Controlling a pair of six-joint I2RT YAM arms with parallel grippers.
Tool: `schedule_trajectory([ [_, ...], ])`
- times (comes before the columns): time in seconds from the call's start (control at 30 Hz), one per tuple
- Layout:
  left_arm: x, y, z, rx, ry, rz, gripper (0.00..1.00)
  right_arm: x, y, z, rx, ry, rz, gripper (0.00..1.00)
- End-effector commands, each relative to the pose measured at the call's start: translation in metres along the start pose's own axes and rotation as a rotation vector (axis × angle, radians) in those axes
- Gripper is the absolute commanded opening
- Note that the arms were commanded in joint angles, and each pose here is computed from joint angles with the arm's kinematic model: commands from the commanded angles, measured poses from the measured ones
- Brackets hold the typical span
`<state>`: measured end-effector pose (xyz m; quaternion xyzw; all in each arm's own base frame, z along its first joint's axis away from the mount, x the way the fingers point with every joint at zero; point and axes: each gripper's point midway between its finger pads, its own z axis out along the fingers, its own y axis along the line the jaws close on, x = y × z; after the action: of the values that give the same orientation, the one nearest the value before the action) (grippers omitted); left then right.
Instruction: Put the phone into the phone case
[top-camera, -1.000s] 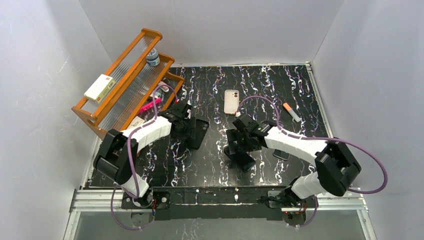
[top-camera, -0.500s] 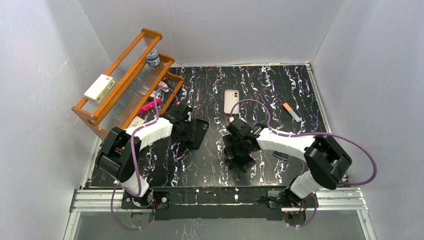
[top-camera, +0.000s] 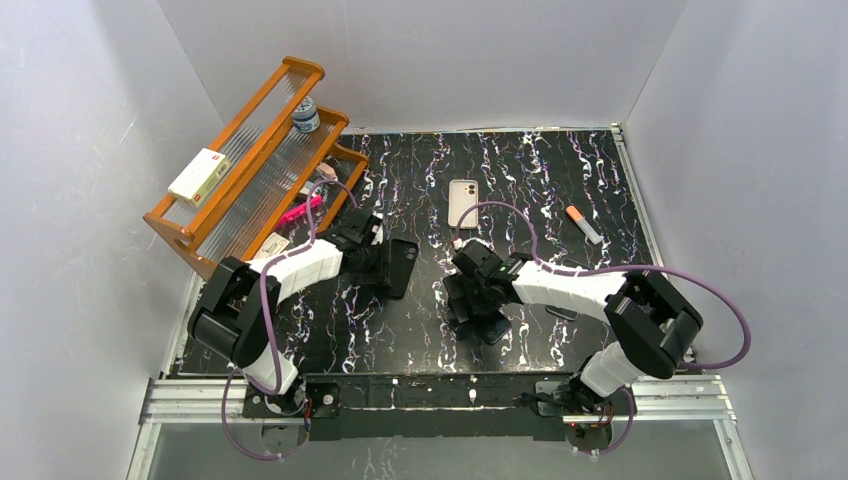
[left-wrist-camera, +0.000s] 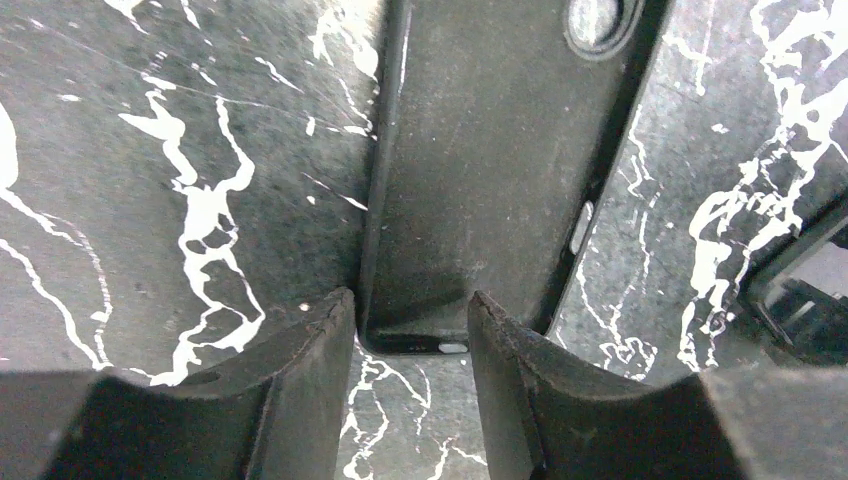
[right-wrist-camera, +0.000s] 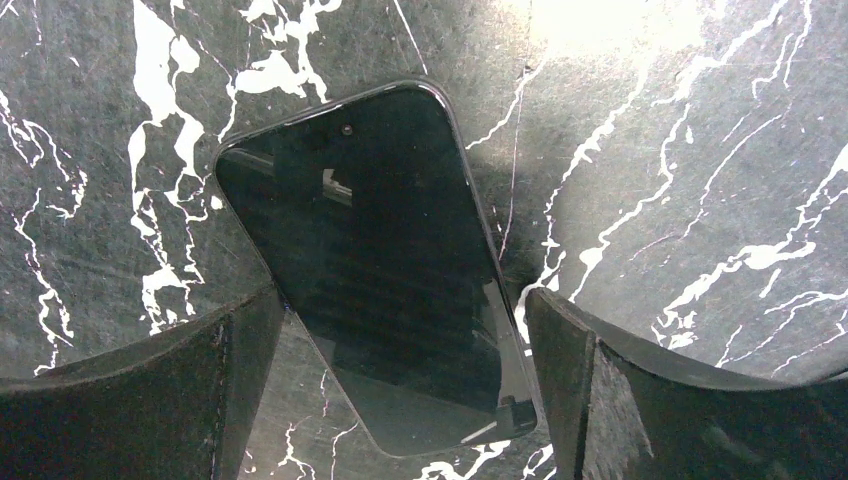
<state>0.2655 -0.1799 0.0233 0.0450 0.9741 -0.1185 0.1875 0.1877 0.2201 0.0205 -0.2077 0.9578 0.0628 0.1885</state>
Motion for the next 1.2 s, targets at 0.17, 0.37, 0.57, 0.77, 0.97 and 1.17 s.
schedule_trajectory([
  [0.17,0.026,-0.019,-0.009,0.136,0.065,-0.060,0.33,0.012,0.002,0.004,0.036,0.029,-0.037,0.93],
  [0.37,0.032,-0.023,-0.010,0.165,0.068,-0.079,0.23,0.011,0.003,0.003,0.065,0.018,-0.004,0.82],
  [0.57,0.033,-0.034,-0.018,0.213,0.059,-0.108,0.20,0.011,0.009,-0.001,0.044,0.023,0.050,0.76],
  [0.77,0.013,-0.020,-0.024,0.110,-0.029,-0.139,0.32,0.013,0.010,-0.006,0.035,0.010,0.112,0.70],
  [0.97,-0.011,-0.012,-0.018,0.019,-0.069,-0.140,0.33,0.014,0.001,-0.011,0.084,0.000,0.157,0.66],
  [1.17,-0.021,-0.011,0.001,-0.018,-0.050,-0.109,0.32,0.012,0.000,-0.017,0.079,-0.023,0.197,0.64],
])
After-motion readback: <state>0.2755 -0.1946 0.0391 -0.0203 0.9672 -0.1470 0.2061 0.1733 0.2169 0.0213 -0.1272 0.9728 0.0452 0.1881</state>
